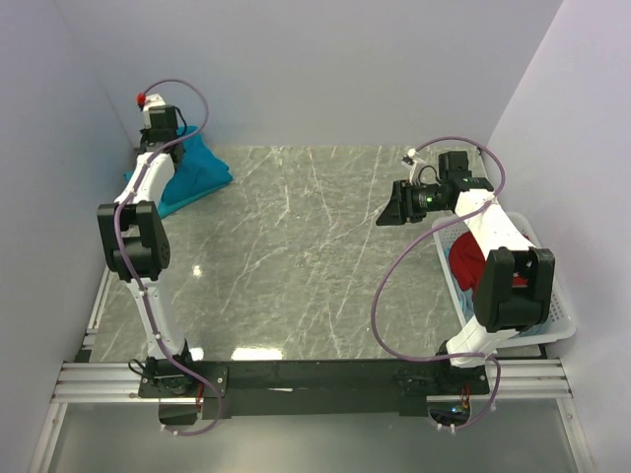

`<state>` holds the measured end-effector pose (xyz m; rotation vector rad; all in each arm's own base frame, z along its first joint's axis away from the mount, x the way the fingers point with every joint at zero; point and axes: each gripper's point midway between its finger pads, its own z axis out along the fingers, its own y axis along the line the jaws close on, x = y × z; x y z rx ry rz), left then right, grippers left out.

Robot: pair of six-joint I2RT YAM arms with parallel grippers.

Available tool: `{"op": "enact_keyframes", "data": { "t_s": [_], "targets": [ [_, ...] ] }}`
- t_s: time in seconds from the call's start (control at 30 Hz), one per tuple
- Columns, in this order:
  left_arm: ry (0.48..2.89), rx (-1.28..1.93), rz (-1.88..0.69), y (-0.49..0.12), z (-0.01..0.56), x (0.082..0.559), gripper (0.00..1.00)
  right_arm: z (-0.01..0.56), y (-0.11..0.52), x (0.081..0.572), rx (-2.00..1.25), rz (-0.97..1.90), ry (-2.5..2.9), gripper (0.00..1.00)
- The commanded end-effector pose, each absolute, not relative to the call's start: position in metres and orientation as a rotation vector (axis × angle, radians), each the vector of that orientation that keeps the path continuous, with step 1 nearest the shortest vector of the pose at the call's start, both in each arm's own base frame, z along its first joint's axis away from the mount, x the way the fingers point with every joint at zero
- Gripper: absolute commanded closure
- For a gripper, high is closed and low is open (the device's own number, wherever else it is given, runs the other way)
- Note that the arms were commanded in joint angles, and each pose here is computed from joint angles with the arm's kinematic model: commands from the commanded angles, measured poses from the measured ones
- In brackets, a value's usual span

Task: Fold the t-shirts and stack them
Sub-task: Neatly place the folded tshirt to the corner

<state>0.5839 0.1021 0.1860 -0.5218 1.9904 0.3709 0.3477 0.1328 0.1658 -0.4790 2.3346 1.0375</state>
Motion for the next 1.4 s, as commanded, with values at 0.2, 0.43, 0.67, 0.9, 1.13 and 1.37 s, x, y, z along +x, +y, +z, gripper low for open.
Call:
{"op": "enact_keyframes", "data": {
  "t_s": [0.2, 0.43, 0.67, 0.9, 1.13, 1.37],
  "targets": [
    [1.911, -0.67, 0.313, 0.143, 0.195, 0.572, 1.0, 0.172, 0.137, 0.35, -0.518, 1.056, 2.302, 0.38],
    [1.913, -0.68, 0.317, 0.156, 0.194, 0.569, 1.0, 0.171, 0.137, 0.35, -0.514, 1.058, 2.307, 0.38],
    [1.925, -0.625, 0.307, 0.155, 0.208, 0.578, 1.0, 0.17, 0.137, 0.35, -0.514, 1.063, 2.308, 0.38],
    [1.911, -0.588, 0.237, 0.148, 0.23, 0.584, 1.0, 0.169, 0.137, 0.35, -0.514, 1.069, 2.312, 0.38],
    [1.921, -0.552, 0.106, 0.131, 0.251, 0.599, 1.0, 0.169, 0.138, 0.349, -0.518, 1.075, 2.311, 0.38],
    [1.903, -0.531, 0.016, 0.118, 0.269, 0.604, 1.0, 0.17, 0.138, 0.348, -0.522, 1.079, 2.307, 0.38]
  ]
}}
